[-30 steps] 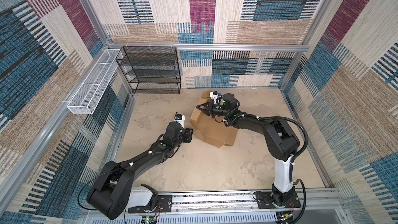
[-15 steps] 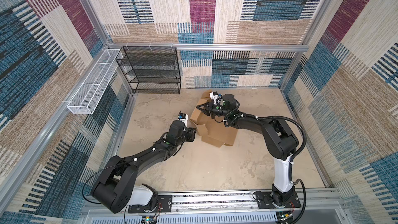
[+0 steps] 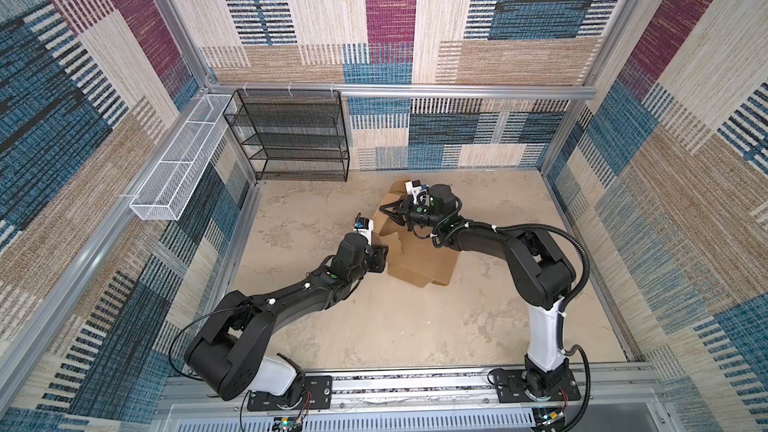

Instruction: Fold the paper box

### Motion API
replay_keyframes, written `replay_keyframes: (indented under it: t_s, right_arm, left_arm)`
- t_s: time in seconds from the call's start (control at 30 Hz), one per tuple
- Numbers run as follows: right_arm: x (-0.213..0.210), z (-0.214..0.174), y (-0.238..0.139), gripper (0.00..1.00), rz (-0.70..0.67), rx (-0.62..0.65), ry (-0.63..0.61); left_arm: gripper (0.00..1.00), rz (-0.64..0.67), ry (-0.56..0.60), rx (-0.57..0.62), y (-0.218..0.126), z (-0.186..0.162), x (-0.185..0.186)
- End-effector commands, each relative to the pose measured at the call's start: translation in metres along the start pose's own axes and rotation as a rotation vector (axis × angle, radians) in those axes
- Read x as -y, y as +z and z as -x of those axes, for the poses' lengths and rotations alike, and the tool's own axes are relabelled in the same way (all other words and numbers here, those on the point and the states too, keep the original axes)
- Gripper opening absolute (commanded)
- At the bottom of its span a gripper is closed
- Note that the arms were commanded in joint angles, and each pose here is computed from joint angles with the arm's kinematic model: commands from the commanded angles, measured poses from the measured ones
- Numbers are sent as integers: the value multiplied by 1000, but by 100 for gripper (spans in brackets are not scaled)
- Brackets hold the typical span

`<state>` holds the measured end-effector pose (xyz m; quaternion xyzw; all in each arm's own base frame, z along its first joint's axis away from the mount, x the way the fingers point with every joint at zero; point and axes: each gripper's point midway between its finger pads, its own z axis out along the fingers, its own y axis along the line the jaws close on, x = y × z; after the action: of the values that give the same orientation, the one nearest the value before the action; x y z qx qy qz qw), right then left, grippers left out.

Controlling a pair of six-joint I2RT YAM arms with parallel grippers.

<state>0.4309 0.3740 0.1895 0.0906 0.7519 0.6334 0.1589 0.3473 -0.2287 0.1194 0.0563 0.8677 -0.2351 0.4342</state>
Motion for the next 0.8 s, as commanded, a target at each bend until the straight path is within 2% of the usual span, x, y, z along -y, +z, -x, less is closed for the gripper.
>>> replay_keyframes:
  t_s: [0.0, 0.3, 0.77]
  right_arm:
    - [-12, 1, -3, 2, 30, 23, 2]
    - [-12, 1, -16, 2, -16, 145, 59]
    - [-8, -2, -25, 2, -50, 205, 88]
  left_arm:
    - [43, 11, 6, 69, 3, 19, 4]
    - [43, 82, 15, 91, 8, 23, -2]
    - [43, 207, 14, 153, 13, 32, -7]
